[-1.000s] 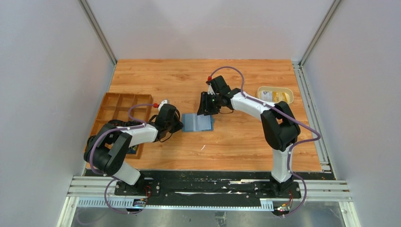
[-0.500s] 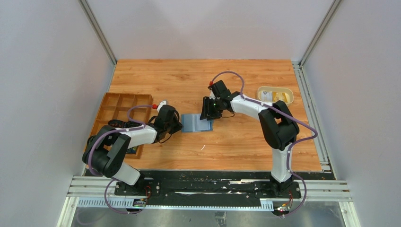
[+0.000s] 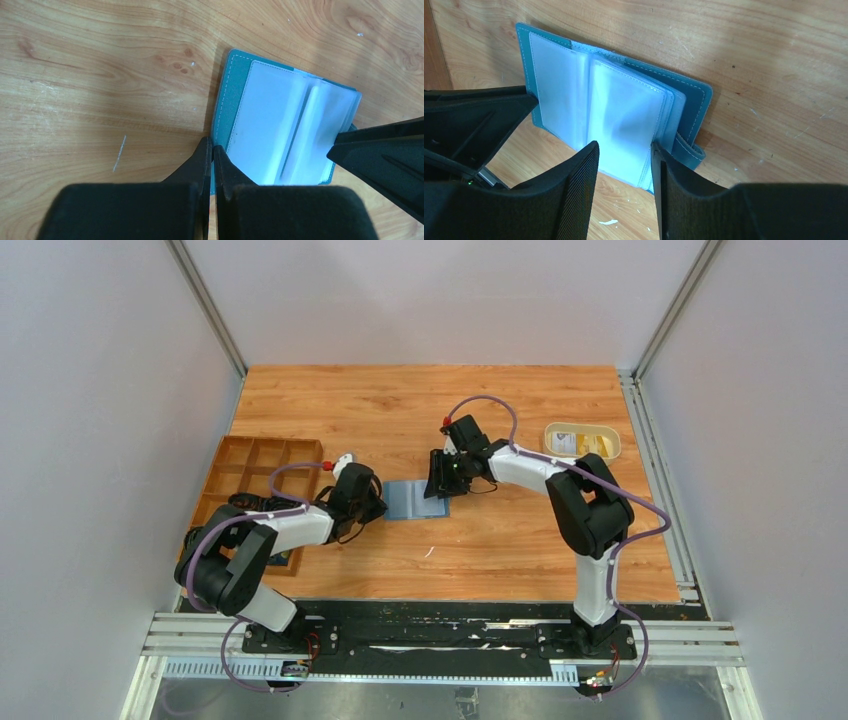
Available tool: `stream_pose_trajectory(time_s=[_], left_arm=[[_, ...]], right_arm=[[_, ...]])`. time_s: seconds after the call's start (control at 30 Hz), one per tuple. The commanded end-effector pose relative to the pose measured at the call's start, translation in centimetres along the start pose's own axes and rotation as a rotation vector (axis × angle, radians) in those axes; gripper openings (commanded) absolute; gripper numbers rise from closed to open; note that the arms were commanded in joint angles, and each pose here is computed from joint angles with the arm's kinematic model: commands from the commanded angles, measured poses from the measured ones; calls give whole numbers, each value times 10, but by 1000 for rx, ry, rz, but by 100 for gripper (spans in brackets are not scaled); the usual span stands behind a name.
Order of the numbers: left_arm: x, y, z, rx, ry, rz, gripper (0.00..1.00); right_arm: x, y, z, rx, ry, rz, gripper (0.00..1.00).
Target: Take the credit cards out of the card holder
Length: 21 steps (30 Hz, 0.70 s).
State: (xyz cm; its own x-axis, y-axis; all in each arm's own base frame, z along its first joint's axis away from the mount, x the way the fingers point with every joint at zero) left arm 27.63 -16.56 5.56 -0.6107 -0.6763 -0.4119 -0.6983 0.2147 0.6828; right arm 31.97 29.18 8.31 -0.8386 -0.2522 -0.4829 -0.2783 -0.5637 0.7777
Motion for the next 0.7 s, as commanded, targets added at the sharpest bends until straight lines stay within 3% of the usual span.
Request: stream_pose_trajectory(time_s=[0.0,0.33,0.67], left_arm=[[7,1,14,-77,-23,-2,0],[12,-4,-4,-96,-57,-14,0],[27,-22,-30,-101,-74,7,0]], right_arm=[[26,0,-22,80,13,65,47],[28,-1,-16,8,7,54,47],[-9,13,15,-139,43,-22,47]])
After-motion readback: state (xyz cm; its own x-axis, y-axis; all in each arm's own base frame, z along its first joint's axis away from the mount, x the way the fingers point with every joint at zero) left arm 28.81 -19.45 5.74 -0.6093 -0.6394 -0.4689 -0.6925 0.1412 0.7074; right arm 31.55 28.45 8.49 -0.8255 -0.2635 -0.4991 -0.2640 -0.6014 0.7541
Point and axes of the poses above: each gripper's point midway between its finger pads, its own y axis back along the fingers, its own z axis along the line the jaws close on, x = y × z, the point moved 5 cm from there along y, back along the fingers, and after that the axes turned 13 degrees about y, right-handed, at the moved point
